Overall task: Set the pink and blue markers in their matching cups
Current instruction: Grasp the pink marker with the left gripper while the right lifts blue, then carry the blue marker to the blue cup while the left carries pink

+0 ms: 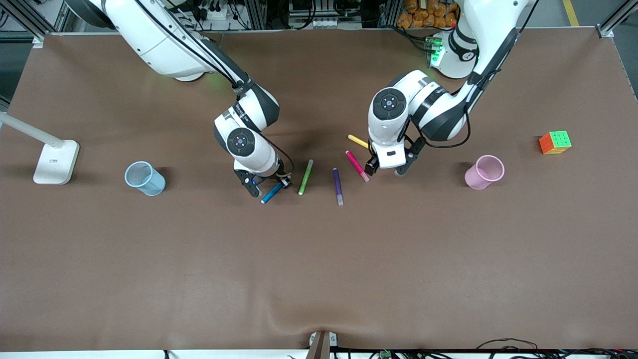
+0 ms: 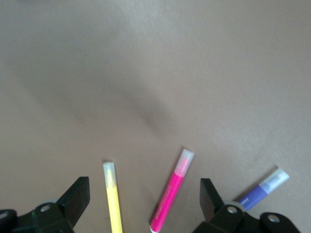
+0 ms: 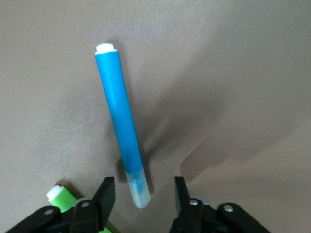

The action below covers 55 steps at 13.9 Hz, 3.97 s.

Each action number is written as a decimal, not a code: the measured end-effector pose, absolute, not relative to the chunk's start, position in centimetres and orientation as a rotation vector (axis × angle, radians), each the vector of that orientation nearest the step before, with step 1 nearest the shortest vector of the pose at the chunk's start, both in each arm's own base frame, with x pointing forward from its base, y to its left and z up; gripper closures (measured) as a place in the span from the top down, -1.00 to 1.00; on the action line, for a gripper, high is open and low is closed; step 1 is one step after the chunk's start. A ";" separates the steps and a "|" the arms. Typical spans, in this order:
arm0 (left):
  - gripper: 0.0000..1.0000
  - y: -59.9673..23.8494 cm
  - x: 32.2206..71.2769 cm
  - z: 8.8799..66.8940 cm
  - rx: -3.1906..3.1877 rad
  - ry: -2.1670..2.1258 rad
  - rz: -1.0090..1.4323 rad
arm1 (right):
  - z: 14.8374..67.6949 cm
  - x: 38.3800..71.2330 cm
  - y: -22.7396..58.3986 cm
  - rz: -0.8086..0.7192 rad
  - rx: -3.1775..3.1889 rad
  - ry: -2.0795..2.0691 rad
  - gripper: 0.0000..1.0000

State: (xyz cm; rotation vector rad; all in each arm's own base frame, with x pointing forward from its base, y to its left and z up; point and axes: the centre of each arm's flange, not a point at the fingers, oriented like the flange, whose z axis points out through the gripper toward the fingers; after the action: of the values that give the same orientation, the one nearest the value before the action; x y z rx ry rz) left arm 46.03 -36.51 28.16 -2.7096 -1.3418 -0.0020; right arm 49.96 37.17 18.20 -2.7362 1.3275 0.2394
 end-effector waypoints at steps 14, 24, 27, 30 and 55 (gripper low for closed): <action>-0.12 -43.5 39.0 19.7 -2.763 -1.174 -0.253 | 19.2 50.6 37.8 0.241 -2.754 1.319 -0.68; -0.15 -44.8 37.3 17.7 -2.809 -1.057 -0.318 | 29.1 55.0 30.1 0.445 -2.943 1.218 -0.68; -0.67 -44.9 37.4 17.6 -2.814 -1.051 -0.319 | 31.2 56.1 26.6 0.553 -2.934 1.140 -0.68; -0.66 -44.8 37.5 17.5 -2.813 -1.054 -0.319 | 33.2 57.0 21.5 0.654 -2.917 1.039 -0.68; -0.66 -27.7 55.6 43.0 -2.817 -1.335 0.196 | 33.2 54.0 -5.6 1.096 -2.483 0.833 -0.68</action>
State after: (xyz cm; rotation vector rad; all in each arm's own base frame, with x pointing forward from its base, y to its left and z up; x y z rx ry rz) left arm 55.58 -27.74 42.95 -2.8172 -1.3348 0.1956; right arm 53.95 -5.65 33.16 -2.4829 0.8332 1.0960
